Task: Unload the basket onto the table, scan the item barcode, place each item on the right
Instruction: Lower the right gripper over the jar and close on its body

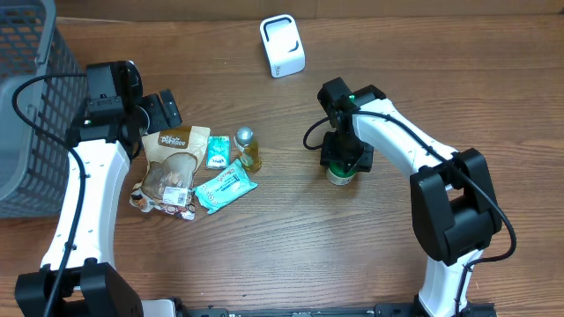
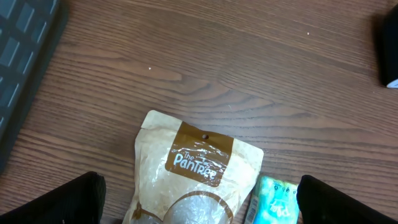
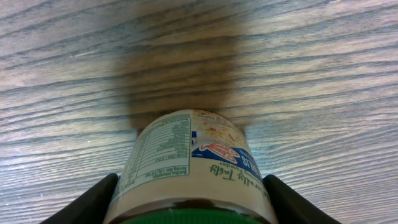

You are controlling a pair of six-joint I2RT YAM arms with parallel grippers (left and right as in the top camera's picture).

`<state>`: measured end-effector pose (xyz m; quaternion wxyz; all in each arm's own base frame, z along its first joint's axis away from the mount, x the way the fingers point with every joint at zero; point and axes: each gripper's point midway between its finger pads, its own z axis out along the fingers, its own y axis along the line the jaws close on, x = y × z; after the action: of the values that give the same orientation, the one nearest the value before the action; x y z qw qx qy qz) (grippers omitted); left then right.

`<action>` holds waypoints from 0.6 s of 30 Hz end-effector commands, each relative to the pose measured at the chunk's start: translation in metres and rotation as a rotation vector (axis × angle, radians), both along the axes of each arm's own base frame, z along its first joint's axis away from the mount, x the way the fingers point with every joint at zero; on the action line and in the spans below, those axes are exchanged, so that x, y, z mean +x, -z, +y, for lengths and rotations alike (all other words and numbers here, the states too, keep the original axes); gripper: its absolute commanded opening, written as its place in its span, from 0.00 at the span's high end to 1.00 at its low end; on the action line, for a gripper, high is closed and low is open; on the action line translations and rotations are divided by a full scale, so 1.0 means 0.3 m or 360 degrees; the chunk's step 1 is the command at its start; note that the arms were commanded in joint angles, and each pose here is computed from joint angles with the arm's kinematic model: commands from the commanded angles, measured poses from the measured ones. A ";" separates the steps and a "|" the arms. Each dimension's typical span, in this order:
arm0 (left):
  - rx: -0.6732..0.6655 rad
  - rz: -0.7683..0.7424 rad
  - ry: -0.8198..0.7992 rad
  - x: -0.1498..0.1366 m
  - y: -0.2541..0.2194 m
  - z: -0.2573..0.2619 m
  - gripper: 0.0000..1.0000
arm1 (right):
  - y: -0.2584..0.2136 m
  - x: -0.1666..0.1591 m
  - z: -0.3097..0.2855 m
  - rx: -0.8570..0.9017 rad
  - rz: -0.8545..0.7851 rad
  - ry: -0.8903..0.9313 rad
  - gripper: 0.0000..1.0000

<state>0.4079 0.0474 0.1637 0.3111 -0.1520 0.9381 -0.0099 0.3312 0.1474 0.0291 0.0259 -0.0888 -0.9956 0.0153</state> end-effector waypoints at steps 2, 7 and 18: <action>-0.0004 -0.0008 0.0014 0.007 -0.005 -0.004 0.00 | 0.007 -0.006 0.012 0.0032 0.0017 0.0039 0.30; -0.0004 -0.0008 0.0014 0.007 -0.005 -0.004 0.00 | 0.008 0.005 0.010 0.0022 -0.0007 0.0037 0.28; -0.0004 -0.0008 0.0014 0.007 -0.005 -0.004 0.00 | 0.030 -0.004 0.006 0.0020 -0.0003 0.0037 0.28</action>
<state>0.4079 0.0474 0.1637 0.3111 -0.1520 0.9381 -0.0099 0.3336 0.1503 0.0266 0.0209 -0.0980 -0.9949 0.0071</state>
